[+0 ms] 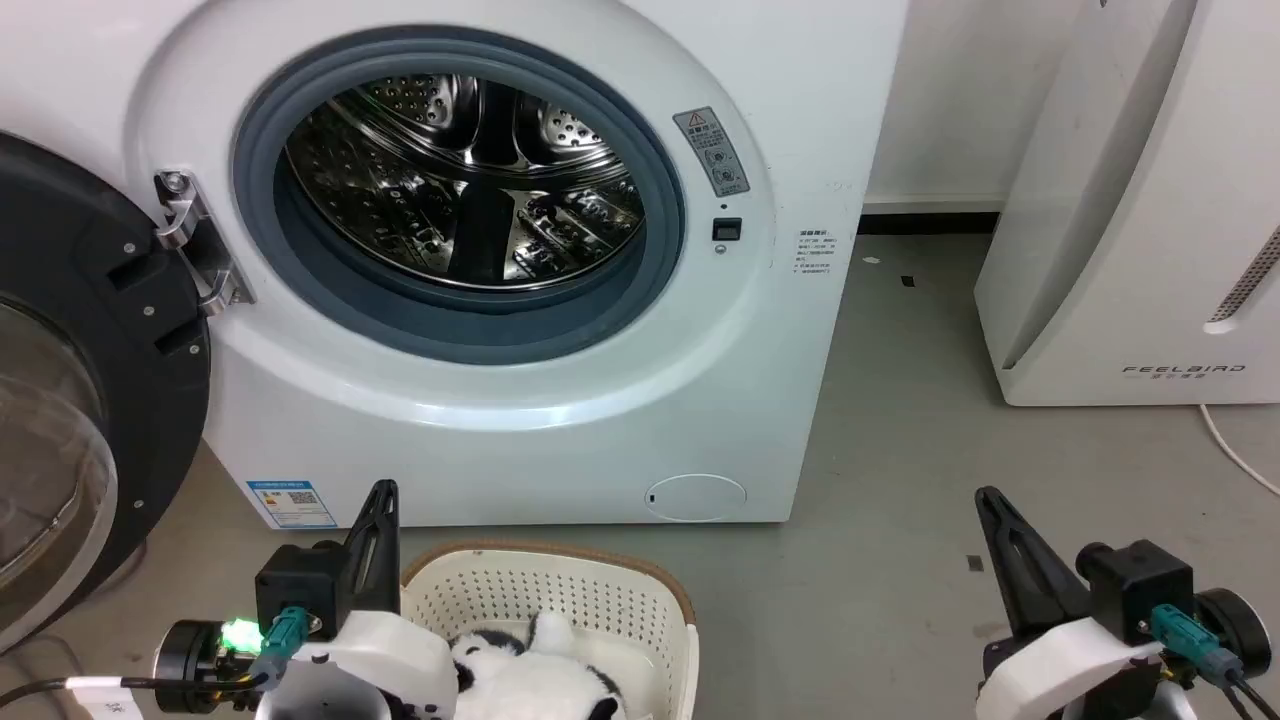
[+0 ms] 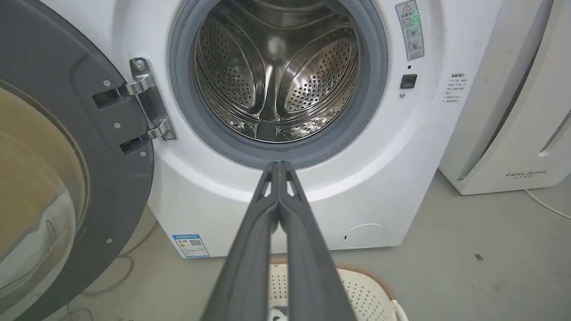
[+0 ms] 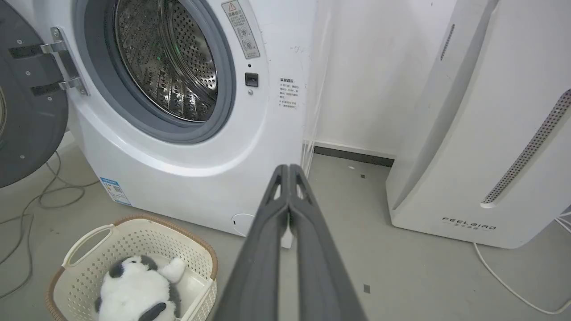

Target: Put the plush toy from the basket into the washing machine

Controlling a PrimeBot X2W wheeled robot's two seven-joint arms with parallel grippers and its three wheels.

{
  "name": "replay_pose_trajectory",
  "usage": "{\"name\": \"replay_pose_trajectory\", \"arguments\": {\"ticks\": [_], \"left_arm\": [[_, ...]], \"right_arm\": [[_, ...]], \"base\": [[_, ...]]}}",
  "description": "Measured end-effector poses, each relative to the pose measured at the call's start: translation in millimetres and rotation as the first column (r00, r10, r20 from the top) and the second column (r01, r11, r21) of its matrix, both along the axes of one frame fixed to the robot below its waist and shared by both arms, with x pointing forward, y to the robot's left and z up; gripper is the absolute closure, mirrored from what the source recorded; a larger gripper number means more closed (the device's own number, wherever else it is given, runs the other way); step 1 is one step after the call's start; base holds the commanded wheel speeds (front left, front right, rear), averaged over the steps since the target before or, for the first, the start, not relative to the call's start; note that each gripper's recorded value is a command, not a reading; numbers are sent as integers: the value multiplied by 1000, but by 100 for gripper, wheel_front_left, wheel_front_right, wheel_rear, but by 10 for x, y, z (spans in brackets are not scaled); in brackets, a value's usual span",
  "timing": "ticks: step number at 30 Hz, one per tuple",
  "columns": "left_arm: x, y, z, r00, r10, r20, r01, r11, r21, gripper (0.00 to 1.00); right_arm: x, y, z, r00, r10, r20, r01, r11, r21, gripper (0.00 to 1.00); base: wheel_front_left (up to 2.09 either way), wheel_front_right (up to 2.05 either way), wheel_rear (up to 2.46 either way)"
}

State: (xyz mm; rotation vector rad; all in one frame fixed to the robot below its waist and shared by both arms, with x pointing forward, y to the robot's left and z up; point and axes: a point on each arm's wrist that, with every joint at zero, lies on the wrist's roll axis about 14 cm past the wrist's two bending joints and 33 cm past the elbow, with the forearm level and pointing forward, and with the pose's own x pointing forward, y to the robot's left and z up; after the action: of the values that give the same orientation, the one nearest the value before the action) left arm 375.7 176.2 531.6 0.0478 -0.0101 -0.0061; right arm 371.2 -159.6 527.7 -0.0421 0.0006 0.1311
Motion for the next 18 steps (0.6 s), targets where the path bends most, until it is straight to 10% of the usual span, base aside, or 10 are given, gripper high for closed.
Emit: {"name": "replay_pose_trajectory", "arguments": {"ticks": [17, 18], "left_arm": [[0, 0, 0, 1000, 0, 0, 0, 1000, 0, 100], [0, 0, -1, 1000, 0, 0, 0, 1000, 0, 0]], "right_arm": [[0, 0, 0, 1000, 0, 0, 0, 1000, 0, 100], [0, -1, 0, 1000, 0, 0, 0, 1000, 1, 0]], "base": [[0, 0, 0], [0, 0, 0]]}}
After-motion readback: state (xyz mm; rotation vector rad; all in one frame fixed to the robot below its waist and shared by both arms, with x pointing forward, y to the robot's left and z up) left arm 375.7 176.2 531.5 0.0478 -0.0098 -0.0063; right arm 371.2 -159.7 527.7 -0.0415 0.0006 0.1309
